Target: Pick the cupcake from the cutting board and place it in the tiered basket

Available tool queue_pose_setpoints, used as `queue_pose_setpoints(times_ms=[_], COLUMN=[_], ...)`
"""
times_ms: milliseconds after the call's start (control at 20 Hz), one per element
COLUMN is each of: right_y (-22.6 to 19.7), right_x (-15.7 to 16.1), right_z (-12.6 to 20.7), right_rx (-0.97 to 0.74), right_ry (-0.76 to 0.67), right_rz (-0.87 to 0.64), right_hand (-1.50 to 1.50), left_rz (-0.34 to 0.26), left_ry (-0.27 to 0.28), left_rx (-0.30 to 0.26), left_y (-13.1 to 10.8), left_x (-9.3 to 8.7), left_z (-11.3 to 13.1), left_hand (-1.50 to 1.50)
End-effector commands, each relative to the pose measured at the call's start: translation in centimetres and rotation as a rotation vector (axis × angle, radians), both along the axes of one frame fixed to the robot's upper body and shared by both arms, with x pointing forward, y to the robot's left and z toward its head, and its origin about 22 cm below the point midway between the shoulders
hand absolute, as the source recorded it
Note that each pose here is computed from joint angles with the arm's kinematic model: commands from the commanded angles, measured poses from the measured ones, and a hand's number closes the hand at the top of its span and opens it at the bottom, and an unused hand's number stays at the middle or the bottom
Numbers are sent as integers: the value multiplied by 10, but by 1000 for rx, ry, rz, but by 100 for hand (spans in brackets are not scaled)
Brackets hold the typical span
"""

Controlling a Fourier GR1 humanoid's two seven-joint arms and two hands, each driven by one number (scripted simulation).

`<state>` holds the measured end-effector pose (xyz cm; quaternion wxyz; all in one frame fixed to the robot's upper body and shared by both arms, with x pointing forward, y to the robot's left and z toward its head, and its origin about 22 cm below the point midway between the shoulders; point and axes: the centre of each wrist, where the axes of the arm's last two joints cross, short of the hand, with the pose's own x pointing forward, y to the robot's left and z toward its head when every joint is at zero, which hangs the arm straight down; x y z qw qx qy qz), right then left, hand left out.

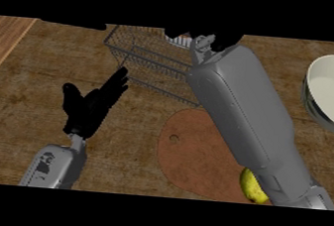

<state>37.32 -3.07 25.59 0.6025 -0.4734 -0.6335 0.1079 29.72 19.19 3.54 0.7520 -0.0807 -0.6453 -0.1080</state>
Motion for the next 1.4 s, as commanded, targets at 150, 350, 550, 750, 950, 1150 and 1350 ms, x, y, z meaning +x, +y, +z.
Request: queue_pose_setpoints(times_ms=[150, 350, 550, 750, 950, 1150, 1350], right_y=[2, 12, 24, 30, 19, 19, 20], right_x=[26, 36, 41, 49, 55, 54, 31], right_z=[-4, -21, -13, -17, -23, -27, -35], right_rx=[311, 313, 285, 280, 455, 455, 457], right_ry=[-67, -133, -283, -360, -393, -342, -270], right_rz=[1, 46, 62, -26, -137, -194, -144], right_hand=[-150, -150, -150, -150, -150, -150, -150], left_rz=[-23, -48, -41, -14, 27, 81, 137], left_ry=[-10, 0, -12, -3, 17, 42, 34], left_rx=[9, -16, -8, 11, 16, 7, 6], left_y=[-12, -11, -12, 0, 13, 20, 36], left_x=[-3, 2, 5, 2, -2, -16, -16], left_z=[-4, 0, 0, -6, -8, -16, -13], left_hand=[0, 0, 0, 0, 0, 0, 0])
